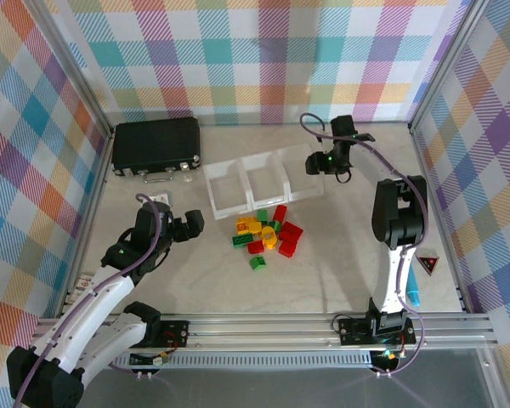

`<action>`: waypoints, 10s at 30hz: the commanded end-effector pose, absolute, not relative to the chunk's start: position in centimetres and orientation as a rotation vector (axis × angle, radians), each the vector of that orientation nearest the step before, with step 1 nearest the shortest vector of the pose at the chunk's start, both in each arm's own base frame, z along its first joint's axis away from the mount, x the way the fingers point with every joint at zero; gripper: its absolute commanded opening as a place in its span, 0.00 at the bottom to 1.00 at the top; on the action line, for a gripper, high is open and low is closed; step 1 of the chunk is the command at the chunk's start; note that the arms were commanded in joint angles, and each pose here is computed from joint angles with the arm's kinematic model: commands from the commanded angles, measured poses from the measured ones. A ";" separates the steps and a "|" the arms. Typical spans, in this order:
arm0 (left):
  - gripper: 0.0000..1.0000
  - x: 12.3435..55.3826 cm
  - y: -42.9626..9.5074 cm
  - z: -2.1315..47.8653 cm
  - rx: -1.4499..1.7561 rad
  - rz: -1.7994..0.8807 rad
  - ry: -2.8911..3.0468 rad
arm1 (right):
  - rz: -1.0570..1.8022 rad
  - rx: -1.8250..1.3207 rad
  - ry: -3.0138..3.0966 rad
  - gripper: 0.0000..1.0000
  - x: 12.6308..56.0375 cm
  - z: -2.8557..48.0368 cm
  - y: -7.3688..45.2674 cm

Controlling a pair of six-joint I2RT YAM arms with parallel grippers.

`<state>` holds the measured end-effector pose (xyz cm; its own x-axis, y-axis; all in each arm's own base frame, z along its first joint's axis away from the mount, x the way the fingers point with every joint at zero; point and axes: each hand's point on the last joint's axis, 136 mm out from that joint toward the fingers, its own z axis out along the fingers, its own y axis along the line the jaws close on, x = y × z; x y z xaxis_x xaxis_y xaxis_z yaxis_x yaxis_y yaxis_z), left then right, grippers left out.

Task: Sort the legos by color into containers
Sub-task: Move the container to the center of the table, then pick up the lego from the bottom-center of the table, then place the lego in the container, then pick up the lego from the center of the table.

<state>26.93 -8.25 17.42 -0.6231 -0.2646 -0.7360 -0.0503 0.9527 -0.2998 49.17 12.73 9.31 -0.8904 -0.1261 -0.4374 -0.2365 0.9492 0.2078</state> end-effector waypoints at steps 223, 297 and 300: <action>1.00 20.2 -6.4 13.4 -0.374 -0.514 2.129 | 0.042 -0.578 2.624 0.24 29.1 18.7 22.2; 1.00 20.9 -7.7 13.6 -0.334 -0.530 2.207 | 0.146 0.461 2.741 0.73 27.7 12.0 17.2; 1.00 20.9 -7.9 13.6 -0.315 -0.535 2.210 | 0.115 0.518 2.719 0.73 26.9 11.5 17.7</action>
